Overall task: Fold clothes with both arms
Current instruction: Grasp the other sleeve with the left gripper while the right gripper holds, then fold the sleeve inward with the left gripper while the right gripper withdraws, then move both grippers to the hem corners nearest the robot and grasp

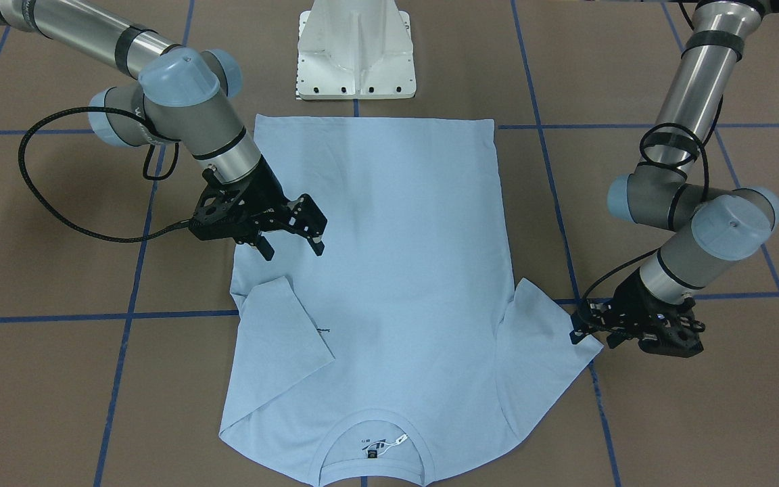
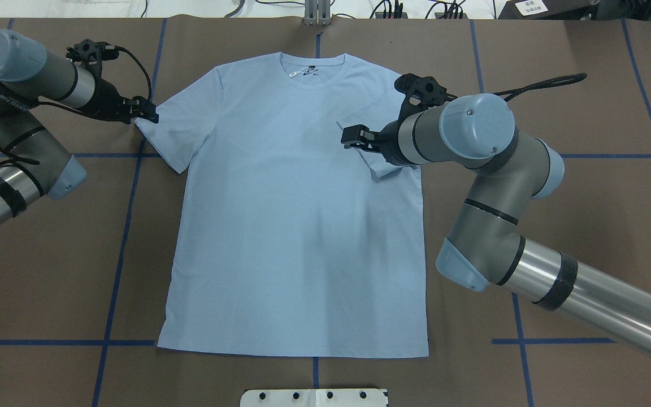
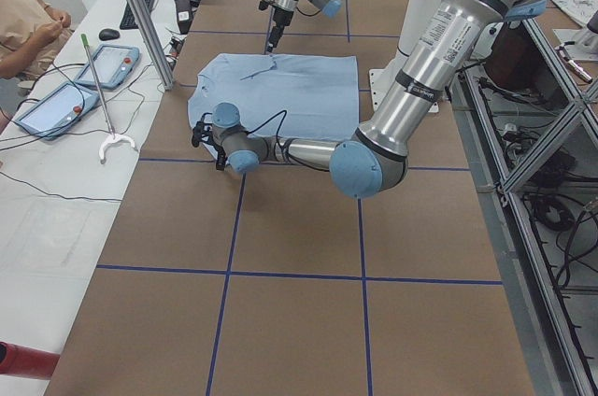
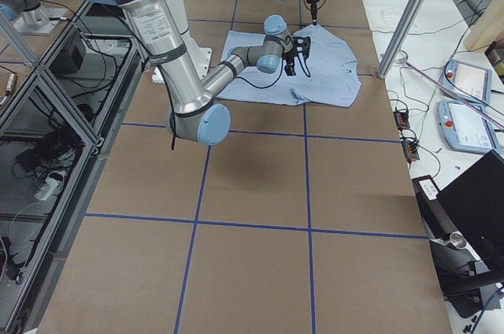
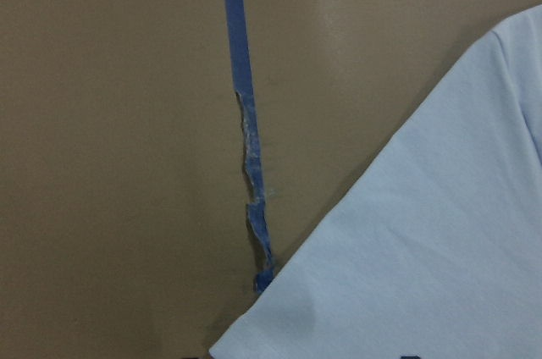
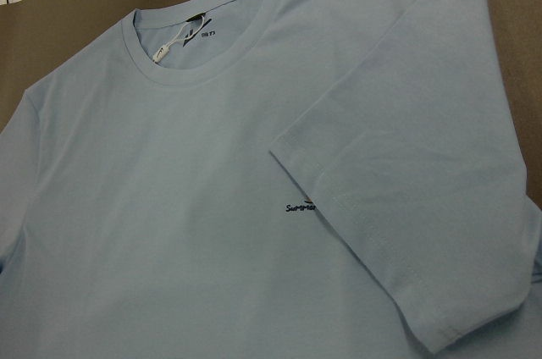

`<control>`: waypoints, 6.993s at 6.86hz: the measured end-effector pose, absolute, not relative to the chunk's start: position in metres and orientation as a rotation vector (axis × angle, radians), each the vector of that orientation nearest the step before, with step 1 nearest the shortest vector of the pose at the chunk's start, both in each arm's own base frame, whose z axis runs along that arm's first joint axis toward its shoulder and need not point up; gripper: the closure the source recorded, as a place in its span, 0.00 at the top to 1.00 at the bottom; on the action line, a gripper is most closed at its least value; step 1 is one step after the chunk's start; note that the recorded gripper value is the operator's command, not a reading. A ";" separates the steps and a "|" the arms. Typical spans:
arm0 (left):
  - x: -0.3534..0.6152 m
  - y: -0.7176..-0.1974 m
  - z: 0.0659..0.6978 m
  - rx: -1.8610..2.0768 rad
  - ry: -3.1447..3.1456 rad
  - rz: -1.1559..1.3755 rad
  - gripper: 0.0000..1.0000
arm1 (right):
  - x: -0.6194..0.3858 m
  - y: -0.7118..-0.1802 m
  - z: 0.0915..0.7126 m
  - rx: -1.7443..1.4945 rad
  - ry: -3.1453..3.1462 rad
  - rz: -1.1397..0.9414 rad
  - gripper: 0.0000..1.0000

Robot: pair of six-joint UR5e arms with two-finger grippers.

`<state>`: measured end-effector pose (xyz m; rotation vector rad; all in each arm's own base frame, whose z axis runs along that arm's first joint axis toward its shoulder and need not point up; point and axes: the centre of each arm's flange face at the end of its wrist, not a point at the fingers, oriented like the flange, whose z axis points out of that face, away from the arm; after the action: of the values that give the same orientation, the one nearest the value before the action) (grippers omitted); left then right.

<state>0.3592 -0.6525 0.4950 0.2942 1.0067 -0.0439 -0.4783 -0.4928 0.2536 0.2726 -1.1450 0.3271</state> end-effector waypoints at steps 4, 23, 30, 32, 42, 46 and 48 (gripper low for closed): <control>0.366 -0.658 0.487 0.317 1.001 -0.061 0.00 | -0.480 -0.491 0.255 0.275 -1.143 0.329 1.00; 0.480 -0.433 0.222 0.116 1.321 -0.347 0.93 | -0.493 -0.223 0.315 -0.037 -0.925 0.490 0.83; 0.471 -0.423 0.224 0.107 1.311 -0.348 0.93 | -0.508 -0.165 0.339 -0.003 -0.781 0.568 0.00; 0.470 -0.416 0.234 0.096 1.298 -0.347 0.93 | -0.504 -0.165 0.332 -0.008 -0.795 0.568 0.00; 0.468 -0.204 0.367 -0.055 0.845 -0.385 0.63 | -0.495 -0.169 0.324 -0.012 -0.815 0.573 0.00; 0.460 -0.198 0.387 -0.058 0.804 -0.389 0.00 | -0.494 -0.169 0.326 -0.009 -0.810 0.573 0.00; 0.461 -0.196 0.382 -0.065 0.812 -0.388 0.00 | -0.494 -0.169 0.326 -0.009 -0.810 0.574 0.00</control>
<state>0.4611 -0.1962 0.3824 -0.0654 0.8123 -0.3882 -0.4940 -0.1690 0.3265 -0.0091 -0.8104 0.5736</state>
